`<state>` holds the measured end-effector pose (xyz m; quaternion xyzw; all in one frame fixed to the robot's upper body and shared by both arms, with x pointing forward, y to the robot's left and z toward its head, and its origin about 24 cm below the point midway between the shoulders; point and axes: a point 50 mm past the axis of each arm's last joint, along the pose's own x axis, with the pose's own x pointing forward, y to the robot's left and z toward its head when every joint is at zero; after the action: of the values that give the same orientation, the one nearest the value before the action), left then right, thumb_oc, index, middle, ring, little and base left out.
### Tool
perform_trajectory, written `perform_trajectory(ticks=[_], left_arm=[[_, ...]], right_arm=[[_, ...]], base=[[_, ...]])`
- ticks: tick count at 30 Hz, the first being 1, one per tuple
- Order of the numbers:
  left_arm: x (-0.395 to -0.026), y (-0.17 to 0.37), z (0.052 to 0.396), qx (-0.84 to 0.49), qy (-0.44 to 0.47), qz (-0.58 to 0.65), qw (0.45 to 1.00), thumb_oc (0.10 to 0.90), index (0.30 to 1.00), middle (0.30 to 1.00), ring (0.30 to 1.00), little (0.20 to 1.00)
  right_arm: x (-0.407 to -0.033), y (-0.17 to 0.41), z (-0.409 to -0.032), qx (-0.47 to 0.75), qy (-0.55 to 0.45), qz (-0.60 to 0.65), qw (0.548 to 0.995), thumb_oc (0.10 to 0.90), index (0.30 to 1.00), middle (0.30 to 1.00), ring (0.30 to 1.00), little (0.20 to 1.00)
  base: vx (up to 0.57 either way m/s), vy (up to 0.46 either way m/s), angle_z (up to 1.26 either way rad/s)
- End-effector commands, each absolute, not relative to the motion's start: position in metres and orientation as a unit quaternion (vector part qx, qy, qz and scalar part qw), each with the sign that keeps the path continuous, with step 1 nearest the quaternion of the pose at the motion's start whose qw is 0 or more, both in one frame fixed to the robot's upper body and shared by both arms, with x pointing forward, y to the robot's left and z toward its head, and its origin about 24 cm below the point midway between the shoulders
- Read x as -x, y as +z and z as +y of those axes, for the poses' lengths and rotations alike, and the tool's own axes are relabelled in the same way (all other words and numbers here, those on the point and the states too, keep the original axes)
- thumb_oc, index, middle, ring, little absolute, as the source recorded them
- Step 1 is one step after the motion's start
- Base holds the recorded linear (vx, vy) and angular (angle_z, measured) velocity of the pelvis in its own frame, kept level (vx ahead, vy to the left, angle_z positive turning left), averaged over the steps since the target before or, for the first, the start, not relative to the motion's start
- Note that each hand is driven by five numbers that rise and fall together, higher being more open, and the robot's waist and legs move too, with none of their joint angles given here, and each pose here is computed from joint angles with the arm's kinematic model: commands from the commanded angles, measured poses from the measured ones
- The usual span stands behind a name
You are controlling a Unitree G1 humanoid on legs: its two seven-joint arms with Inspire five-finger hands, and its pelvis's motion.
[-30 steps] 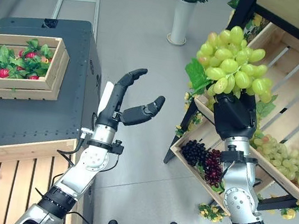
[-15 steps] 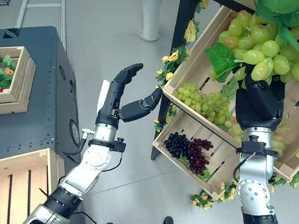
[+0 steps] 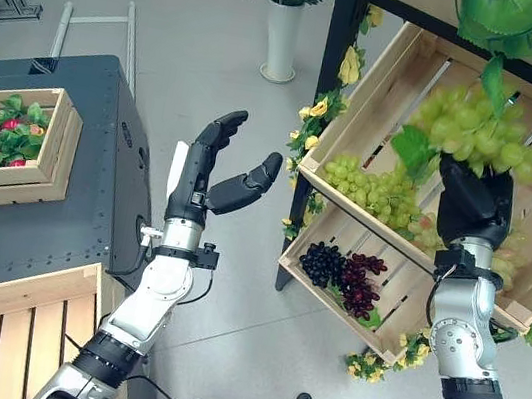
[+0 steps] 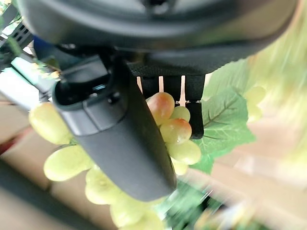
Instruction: Pick up the fruits from the basket on one side to the basket on the other side
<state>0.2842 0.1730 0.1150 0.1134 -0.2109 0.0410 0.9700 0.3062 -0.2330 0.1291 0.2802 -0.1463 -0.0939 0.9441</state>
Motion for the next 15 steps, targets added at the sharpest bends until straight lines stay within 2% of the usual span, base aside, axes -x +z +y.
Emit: perform_trajectory(ticks=[1,2,3,4,5,6,9,11,15], left_arm=[[-0.290,0.154,0.167,-0.107,0.019,-0.312,0.944,0.800,0.900,0.900,0.900,0.900],[-0.291,0.154,0.167,-0.108,0.018,-0.311,0.944,0.800,0.900,0.900,0.900,0.900],[-0.291,0.154,0.167,-0.110,0.018,-0.310,0.944,0.800,0.900,0.900,0.900,0.900],[-0.292,0.155,0.167,-0.111,0.017,-0.308,0.945,0.800,0.900,0.900,0.900,0.900],[-0.293,0.156,0.167,-0.111,0.014,-0.306,0.945,0.800,0.900,0.900,0.900,0.900],[-0.294,0.157,0.167,-0.113,0.012,-0.305,0.946,0.800,0.900,0.900,0.900,0.900],[-0.296,0.159,0.166,-0.114,0.009,-0.304,0.946,0.800,0.900,0.900,0.900,0.900],[-0.297,0.164,0.165,-0.116,0.006,-0.306,0.945,0.800,0.900,0.900,0.900,0.900],[-0.296,0.168,0.163,-0.120,0.004,-0.309,0.944,0.800,0.900,0.900,0.900,0.900]], right_arm=[[-0.322,0.179,-0.262,-0.202,-0.148,-0.222,0.942,0.400,0.300,0.300,0.300,0.300],[-0.324,0.176,-0.267,-0.197,-0.161,-0.210,0.944,0.400,0.300,0.300,0.300,0.300],[-0.326,0.170,-0.272,-0.200,-0.176,-0.190,0.945,0.431,0.347,0.347,0.347,0.347],[-0.327,0.164,-0.278,-0.202,-0.198,-0.170,0.944,0.555,0.533,0.533,0.533,0.533],[-0.329,0.156,-0.284,-0.193,-0.225,-0.142,0.944,0.585,0.578,0.578,0.578,0.578],[-0.330,0.147,-0.291,-0.175,-0.242,-0.111,0.948,0.800,0.900,0.900,0.900,0.900],[-0.333,0.132,-0.299,-0.117,-0.278,-0.046,0.952,0.800,0.900,0.900,0.900,0.900],[-0.331,0.111,-0.317,0.047,-0.300,0.065,0.951,0.800,0.900,0.900,0.900,0.900],[-0.331,0.111,-0.330,0.172,-0.288,0.128,0.933,0.800,0.900,0.900,0.900,0.900]], base=[[0.06,-0.020,0.00],[0.04,-0.015,-0.01],[0.04,-0.012,-0.01],[0.04,-0.015,-0.01],[0.04,-0.019,0.00],[0.03,-0.018,0.00],[0.00,0.000,0.00],[0.00,-0.024,0.05],[0.00,-0.010,0.03]])
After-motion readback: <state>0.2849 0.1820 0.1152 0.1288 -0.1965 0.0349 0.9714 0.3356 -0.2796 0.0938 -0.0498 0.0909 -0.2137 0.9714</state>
